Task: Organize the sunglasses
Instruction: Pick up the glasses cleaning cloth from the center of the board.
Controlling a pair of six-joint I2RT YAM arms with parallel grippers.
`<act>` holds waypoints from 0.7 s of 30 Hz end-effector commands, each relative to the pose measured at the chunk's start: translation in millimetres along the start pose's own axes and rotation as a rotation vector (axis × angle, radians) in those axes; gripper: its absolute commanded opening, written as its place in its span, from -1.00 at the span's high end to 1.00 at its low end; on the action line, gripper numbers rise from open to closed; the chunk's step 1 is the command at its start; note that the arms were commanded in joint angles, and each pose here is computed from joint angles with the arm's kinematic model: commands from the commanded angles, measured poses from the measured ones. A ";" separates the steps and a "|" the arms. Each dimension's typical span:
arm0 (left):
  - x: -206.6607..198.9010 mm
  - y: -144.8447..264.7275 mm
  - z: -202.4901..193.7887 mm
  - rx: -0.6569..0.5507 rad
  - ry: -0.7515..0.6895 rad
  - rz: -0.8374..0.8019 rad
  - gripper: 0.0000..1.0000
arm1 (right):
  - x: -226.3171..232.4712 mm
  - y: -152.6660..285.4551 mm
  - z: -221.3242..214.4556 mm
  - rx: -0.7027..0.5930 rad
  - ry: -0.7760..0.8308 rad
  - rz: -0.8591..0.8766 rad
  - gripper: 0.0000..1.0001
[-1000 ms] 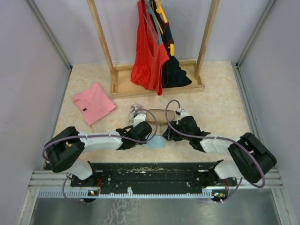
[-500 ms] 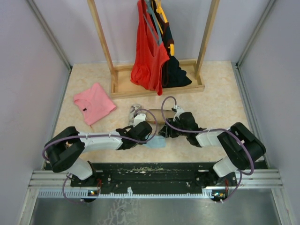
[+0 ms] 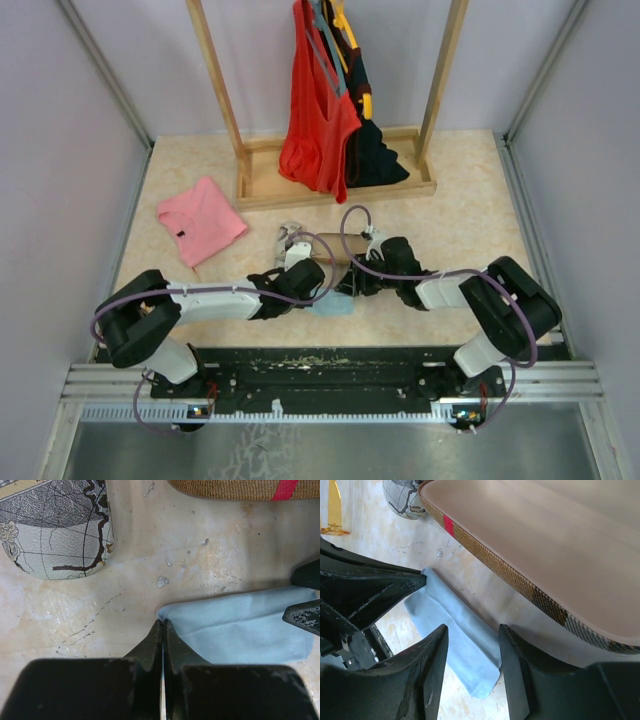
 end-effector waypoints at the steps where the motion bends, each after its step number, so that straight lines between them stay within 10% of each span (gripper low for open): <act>1: 28.9 -5.0 -33.5 0.152 -0.090 0.117 0.99 | -17.8 7.7 -32.8 0.159 -0.079 -0.103 0.08; 21: 27.4 -4.7 -31.4 0.150 -0.092 0.113 0.99 | -14.2 10.7 -35.0 0.176 -0.105 -0.086 0.17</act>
Point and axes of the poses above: each gripper's point midway between its finger pads, its own y axis back along the fingers, its own x axis along the line the jaws close on, z = x × y, the point moved 8 cm from there along y, back along the fingers, and after that the axes turned 1 degree about -y, right-handed, at the moved point
